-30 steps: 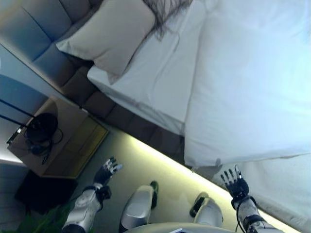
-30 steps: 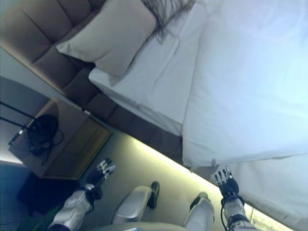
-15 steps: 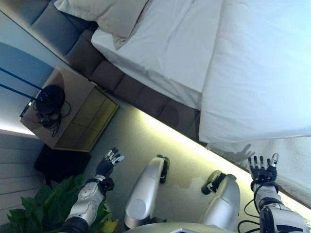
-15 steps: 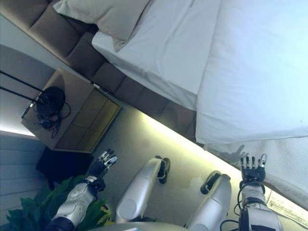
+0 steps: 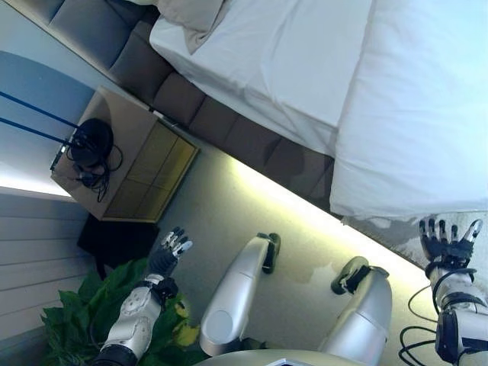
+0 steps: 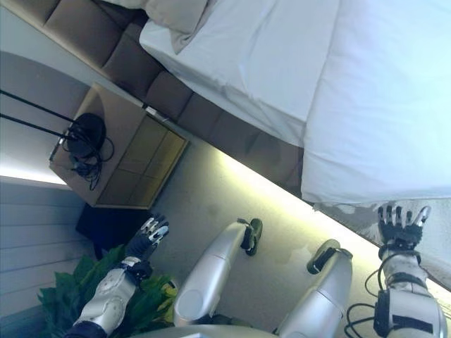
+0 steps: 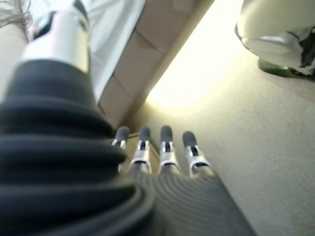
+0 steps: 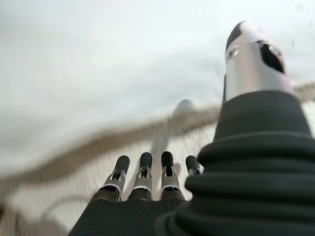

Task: Make the bed neatly

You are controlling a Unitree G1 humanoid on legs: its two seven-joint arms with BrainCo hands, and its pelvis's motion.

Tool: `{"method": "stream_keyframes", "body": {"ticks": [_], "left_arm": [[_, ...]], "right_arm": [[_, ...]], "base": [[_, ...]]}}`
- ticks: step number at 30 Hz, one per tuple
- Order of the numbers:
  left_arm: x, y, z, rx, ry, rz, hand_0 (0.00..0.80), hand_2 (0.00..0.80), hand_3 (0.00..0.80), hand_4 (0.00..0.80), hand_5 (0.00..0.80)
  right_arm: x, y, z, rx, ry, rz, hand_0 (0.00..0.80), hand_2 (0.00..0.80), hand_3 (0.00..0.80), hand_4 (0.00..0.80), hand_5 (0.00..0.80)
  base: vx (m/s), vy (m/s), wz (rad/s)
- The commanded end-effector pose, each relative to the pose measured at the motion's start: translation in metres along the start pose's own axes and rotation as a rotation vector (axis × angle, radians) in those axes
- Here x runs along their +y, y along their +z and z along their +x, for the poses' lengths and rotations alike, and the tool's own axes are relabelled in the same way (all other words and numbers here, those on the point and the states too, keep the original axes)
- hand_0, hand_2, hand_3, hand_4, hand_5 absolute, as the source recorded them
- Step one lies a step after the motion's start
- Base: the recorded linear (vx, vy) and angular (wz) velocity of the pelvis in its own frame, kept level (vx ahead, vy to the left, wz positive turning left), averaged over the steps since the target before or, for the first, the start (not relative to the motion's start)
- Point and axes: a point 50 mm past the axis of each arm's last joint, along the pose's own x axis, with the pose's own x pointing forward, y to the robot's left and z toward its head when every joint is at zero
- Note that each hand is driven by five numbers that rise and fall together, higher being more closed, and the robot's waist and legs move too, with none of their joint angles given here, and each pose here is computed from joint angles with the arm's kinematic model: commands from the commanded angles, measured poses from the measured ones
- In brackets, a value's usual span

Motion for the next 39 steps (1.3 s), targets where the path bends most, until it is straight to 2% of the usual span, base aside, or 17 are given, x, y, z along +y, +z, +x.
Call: {"method": "stream_keyframes", "body": {"ticks": [1,15,21,22,23,25,26,34,39], "left_arm": [[0.011,0.020,-0.002,-0.093,0.003,0.014,0.000,0.000,0.000,0.000,0.000],[0.007,0.019,-0.004,-0.103,-0.002,-0.033,0.000,0.000,0.000,0.000,0.000],[0.007,0.016,-0.008,-0.104,-0.007,-0.047,0.000,0.000,0.000,0.000,0.000],[0.008,0.016,-0.009,-0.104,-0.007,-0.044,0.000,0.000,0.000,0.000,0.000],[0.009,0.016,-0.010,-0.103,-0.005,-0.042,0.000,0.000,0.000,0.000,0.000],[0.010,0.015,-0.011,-0.094,0.003,-0.041,0.000,0.000,0.000,0.000,0.000],[0.012,0.014,-0.012,-0.088,0.006,-0.041,0.000,0.000,0.000,0.000,0.000],[0.012,0.008,-0.016,-0.084,0.006,-0.046,0.000,0.000,0.000,0.000,0.000],[0.010,0.012,-0.015,-0.089,-0.007,-0.033,0.000,0.000,0.000,0.000,0.000]], "right_arm": [[0.018,0.029,0.002,-0.083,0.057,0.048,0.000,0.000,0.000,0.000,0.000],[0.073,0.029,0.023,0.003,0.121,-0.167,0.000,0.000,0.000,0.000,0.000],[0.081,0.023,0.025,0.043,0.153,-0.225,0.000,0.000,0.000,0.000,0.000],[0.083,0.022,0.026,0.047,0.167,-0.230,0.085,0.085,0.085,0.085,0.085],[0.084,0.020,0.026,0.051,0.179,-0.237,0.242,0.242,0.242,0.242,0.242],[0.089,0.018,0.027,0.060,0.203,-0.266,0.684,0.684,0.684,0.684,0.684],[0.091,0.016,0.028,0.064,0.207,-0.291,0.800,0.800,0.800,0.800,0.800],[0.097,-0.003,0.032,0.135,0.249,-0.415,0.800,0.800,0.800,0.800,0.800],[0.068,-0.020,0.026,0.204,0.198,-0.466,0.800,0.800,0.800,0.800,0.800]], "base": [[0.000,0.000,0.00],[0.010,0.015,-0.01],[0.052,0.005,-0.06],[0.078,-0.022,-0.05],[0.087,-0.017,-0.03],[0.085,0.004,-0.01],[0.083,0.022,0.02],[0.034,0.017,0.04],[0.044,-0.002,0.01]]}}
